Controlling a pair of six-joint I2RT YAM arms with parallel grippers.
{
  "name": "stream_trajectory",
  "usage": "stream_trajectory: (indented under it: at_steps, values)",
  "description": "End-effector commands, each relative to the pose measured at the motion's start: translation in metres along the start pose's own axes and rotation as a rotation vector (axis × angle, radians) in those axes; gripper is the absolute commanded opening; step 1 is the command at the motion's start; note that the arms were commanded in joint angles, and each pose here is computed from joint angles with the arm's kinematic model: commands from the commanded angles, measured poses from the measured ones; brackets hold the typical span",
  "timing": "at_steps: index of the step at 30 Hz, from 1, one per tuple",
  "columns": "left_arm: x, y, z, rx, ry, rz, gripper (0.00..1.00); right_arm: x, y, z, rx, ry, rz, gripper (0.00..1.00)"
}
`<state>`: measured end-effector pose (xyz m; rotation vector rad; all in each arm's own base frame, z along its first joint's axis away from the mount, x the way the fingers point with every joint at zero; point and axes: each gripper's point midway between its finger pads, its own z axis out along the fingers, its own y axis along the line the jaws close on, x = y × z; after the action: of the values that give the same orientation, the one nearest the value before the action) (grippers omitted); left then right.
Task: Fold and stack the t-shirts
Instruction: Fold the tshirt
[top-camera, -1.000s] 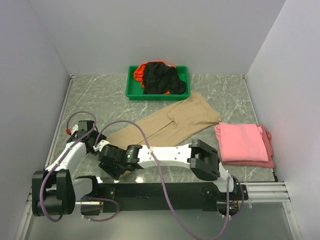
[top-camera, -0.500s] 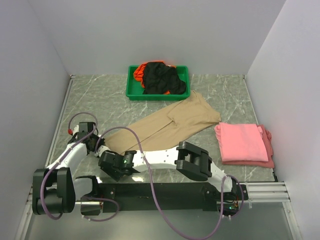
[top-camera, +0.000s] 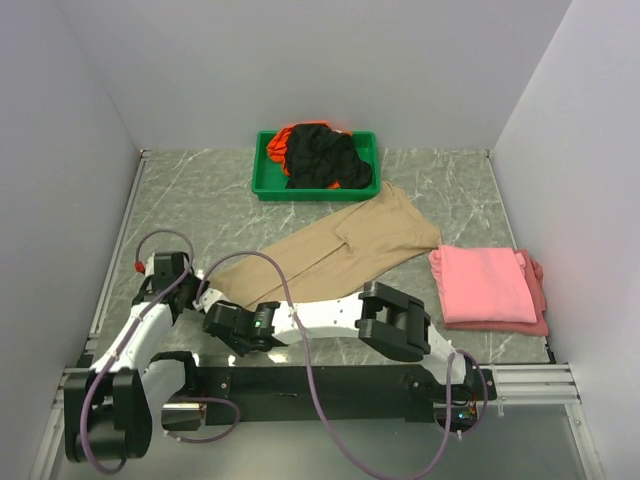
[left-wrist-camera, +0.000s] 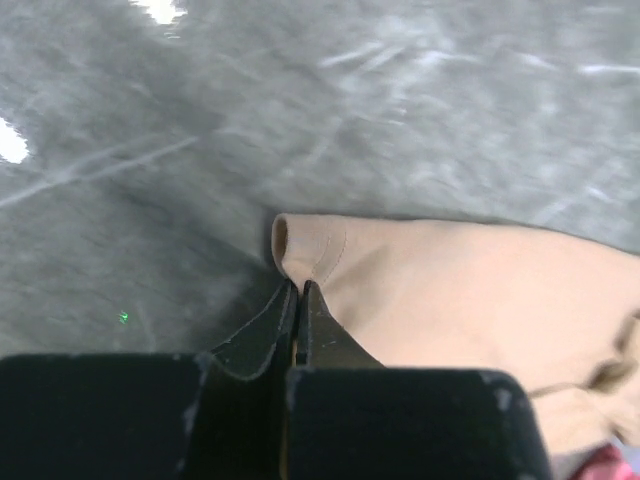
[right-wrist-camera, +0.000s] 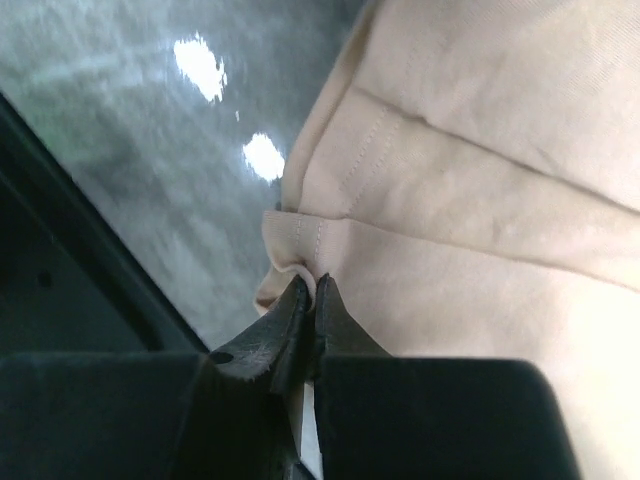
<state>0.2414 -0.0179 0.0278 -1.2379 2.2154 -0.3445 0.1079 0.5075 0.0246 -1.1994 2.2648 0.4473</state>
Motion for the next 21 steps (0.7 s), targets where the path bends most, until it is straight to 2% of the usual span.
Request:
stream_trajectory:
  at_steps: [1,5,12,17,21]
  values:
    - [-0.004,-0.021,-0.014,0.108,-0.009,-0.003,0.01,-0.038,0.009,-0.043,-0.063,-0.122,0.028,0.00]
    - [-0.010,-0.042,-0.031,0.187,-0.019,0.005,0.01,-0.042,-0.001,-0.066,-0.067,-0.169,0.067,0.00]
    - [-0.011,-0.079,-0.053,0.313,-0.002,0.002,0.00,-0.042,-0.051,-0.089,-0.046,-0.184,0.219,0.00]
    - [0.001,-0.119,-0.064,0.378,0.000,0.053,0.01,-0.029,-0.102,-0.098,0.030,-0.189,0.313,0.00]
    - [0.023,-0.154,-0.058,0.389,0.058,0.108,0.00,-0.022,-0.135,-0.113,0.081,-0.214,0.379,0.00]
